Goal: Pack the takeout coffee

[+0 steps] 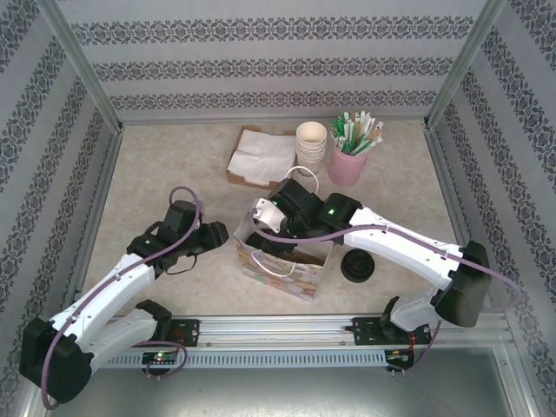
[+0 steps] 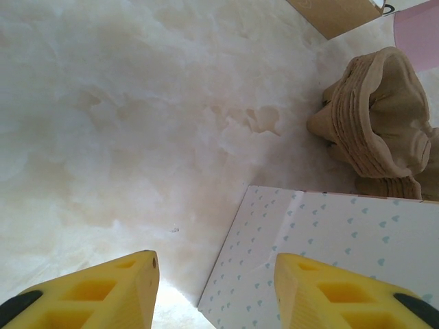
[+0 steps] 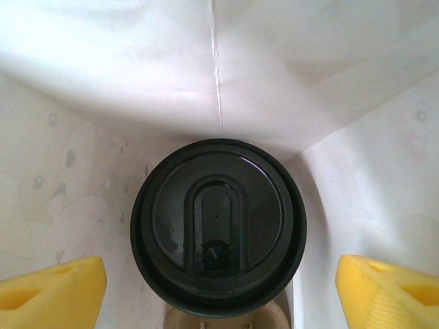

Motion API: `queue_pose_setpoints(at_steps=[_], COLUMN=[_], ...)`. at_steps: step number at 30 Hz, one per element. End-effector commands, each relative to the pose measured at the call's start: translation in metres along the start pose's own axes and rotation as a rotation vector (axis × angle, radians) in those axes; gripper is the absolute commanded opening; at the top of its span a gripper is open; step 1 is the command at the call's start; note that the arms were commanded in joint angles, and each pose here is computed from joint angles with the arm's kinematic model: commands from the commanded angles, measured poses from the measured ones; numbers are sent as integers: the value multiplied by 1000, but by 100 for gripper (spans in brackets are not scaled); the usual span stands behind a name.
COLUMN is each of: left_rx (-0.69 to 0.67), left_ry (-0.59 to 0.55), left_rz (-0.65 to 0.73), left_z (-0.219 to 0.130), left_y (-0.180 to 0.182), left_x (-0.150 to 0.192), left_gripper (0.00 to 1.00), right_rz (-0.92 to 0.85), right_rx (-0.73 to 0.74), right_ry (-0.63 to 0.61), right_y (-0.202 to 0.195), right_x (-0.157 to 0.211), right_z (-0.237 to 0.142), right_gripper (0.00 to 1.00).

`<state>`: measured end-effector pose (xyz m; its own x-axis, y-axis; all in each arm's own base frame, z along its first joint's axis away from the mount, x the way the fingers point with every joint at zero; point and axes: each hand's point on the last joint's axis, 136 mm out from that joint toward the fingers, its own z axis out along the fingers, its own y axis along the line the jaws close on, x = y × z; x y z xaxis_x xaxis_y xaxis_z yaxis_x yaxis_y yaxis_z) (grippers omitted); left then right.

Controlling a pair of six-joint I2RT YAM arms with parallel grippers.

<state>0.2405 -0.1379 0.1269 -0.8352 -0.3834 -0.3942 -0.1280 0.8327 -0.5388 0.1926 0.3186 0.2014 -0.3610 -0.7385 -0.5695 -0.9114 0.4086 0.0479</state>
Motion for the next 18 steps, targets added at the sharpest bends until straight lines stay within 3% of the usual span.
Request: queue_pose_setpoints(at_steps=[1, 8, 18], left_rx=[15, 26, 43], left_ry=[-15, -15, -27], left_rz=[27, 49, 65], left_z=[-11, -18, -25], left_y=[-8, -15, -23], left_x=[-8, -12, -17], left_gripper=[49, 50, 51], right_rz=[19, 9, 13], right_rx=[-3, 16, 17], right_ry=[33, 102, 94], right_y=[0, -1, 1], right_x=[0, 8, 10], right_z=[-8, -21, -37], right_gripper=[85, 75, 61])
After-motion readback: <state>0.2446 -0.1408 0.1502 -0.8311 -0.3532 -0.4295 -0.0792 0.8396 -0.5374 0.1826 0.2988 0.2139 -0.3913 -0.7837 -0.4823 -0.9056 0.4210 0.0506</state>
